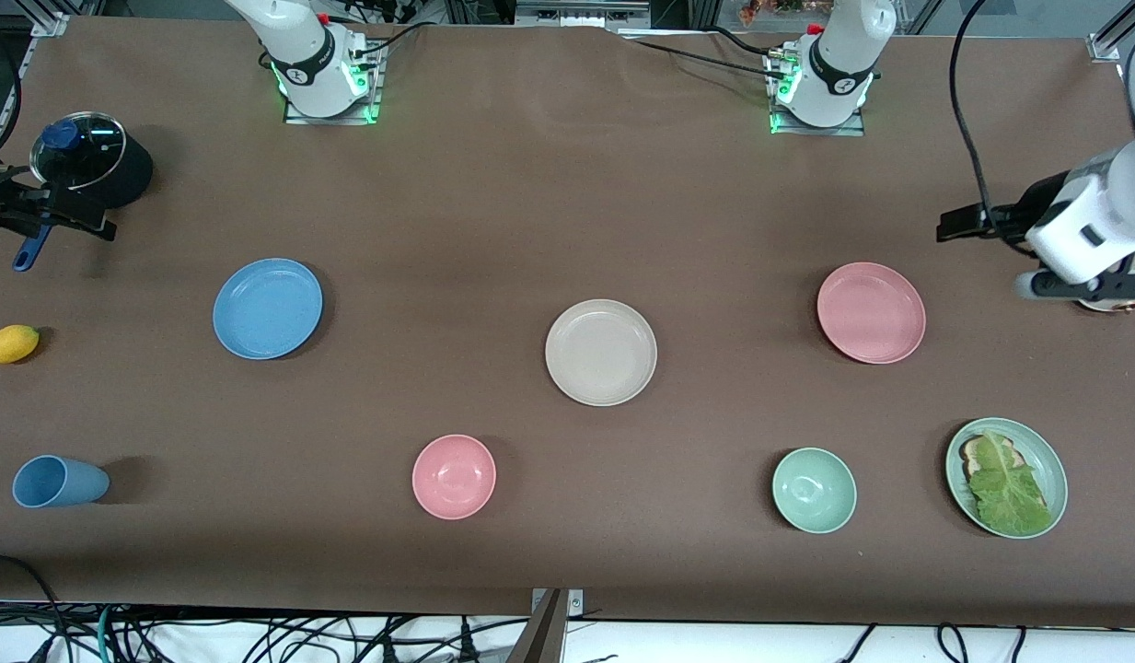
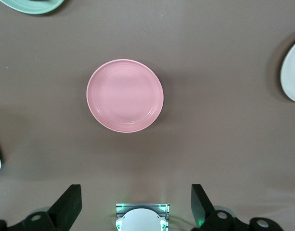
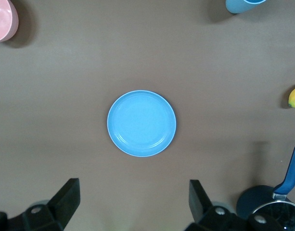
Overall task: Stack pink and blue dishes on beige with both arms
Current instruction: 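Move the left gripper over to the rim of the pink plate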
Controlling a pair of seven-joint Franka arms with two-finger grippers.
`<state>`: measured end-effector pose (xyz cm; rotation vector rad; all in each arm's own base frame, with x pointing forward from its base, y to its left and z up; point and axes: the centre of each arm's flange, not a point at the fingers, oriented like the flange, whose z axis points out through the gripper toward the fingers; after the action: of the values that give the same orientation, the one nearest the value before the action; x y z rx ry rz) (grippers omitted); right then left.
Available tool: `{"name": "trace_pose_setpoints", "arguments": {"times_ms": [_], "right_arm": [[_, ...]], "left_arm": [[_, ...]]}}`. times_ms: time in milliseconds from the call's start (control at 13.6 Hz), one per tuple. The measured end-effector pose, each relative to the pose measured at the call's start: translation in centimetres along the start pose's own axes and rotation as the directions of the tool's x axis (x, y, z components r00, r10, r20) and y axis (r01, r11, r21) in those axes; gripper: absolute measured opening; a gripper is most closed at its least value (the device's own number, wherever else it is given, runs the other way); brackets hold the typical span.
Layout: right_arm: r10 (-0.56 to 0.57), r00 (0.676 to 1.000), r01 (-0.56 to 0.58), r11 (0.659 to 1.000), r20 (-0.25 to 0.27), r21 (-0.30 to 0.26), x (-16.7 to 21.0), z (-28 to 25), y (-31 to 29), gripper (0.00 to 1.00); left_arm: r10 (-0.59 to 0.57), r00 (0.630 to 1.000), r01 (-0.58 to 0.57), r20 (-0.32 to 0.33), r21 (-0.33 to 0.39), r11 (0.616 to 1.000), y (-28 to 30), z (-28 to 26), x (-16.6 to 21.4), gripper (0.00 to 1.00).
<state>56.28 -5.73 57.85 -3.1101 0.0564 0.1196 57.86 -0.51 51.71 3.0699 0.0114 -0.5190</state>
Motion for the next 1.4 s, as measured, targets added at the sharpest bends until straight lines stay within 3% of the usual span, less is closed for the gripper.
{"name": "trace_pose_setpoints", "arguments": {"times_ms": [147,442,810,1399], "right_arm": [[0.000,1.000,0.000,1.000,0.000,0.000,0.0,0.0,0.0,1.00],[0.000,1.000,0.000,1.000,0.000,0.000,0.0,0.0,0.0,1.00],[0.000,1.000,0.000,1.000,-0.001,0.000,0.0,-0.1,0.0,1.00],[0.000,1.000,0.000,1.000,-0.001,0.000,0.0,-0.1,0.0,1.00]], "left_arm": [[0.005,1.000,-0.005,0.002,0.003,1.000,0.4,1.4,1.5,1.00],[0.006,0.998,-0.006,-0.062,0.004,1.000,0.5,1.6,3.1,1.00],[0.048,0.999,-0.047,-0.027,0.018,0.999,3.2,6.1,6.6,1.00],[0.016,0.998,-0.019,-0.059,-0.051,0.999,-3.9,8.1,8.7,1.00]]}}
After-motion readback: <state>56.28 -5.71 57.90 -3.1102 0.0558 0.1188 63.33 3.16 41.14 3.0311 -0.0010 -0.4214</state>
